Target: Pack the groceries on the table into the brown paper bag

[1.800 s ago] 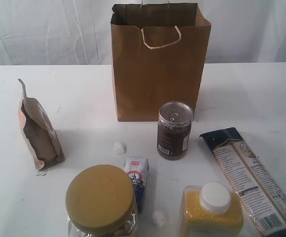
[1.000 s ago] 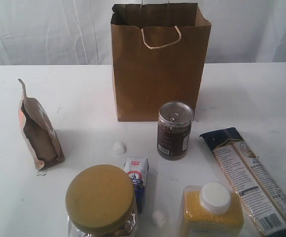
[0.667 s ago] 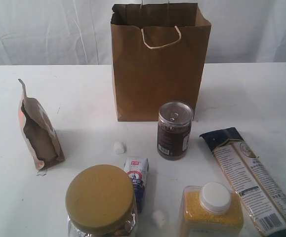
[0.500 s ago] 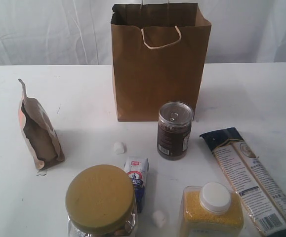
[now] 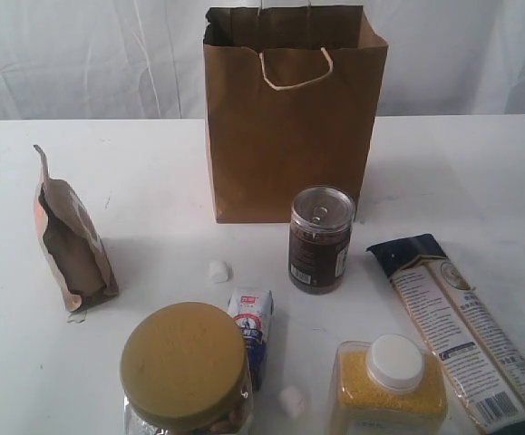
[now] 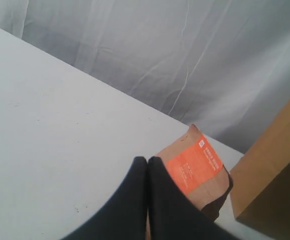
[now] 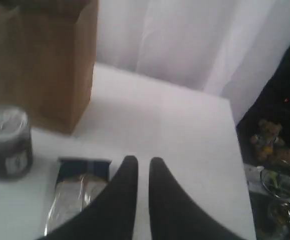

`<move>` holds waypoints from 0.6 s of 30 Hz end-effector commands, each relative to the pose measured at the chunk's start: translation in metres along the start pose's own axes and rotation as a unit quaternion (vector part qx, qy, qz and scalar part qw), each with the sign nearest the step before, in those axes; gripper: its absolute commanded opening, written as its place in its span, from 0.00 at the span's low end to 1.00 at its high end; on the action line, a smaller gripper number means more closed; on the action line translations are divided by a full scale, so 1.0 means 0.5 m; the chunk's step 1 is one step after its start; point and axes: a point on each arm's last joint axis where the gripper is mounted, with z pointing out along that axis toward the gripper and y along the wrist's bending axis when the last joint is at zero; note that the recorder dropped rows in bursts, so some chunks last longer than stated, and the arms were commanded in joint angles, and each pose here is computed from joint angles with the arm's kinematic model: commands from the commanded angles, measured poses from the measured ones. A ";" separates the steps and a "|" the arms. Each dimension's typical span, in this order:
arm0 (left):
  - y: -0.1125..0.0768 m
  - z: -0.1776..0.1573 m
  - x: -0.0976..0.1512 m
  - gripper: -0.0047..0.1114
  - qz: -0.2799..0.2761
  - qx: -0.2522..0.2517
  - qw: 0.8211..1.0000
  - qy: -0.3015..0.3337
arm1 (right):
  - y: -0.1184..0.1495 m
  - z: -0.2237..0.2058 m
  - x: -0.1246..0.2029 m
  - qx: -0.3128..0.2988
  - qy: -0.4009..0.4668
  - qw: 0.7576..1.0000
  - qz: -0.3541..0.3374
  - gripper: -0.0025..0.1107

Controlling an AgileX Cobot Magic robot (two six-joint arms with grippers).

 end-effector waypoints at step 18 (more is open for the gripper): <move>-0.001 -0.006 0.010 0.04 0.041 -0.005 0.998 0.045 | 0.116 0.306 -0.067 -0.164 0.193 0.963 0.096 0.85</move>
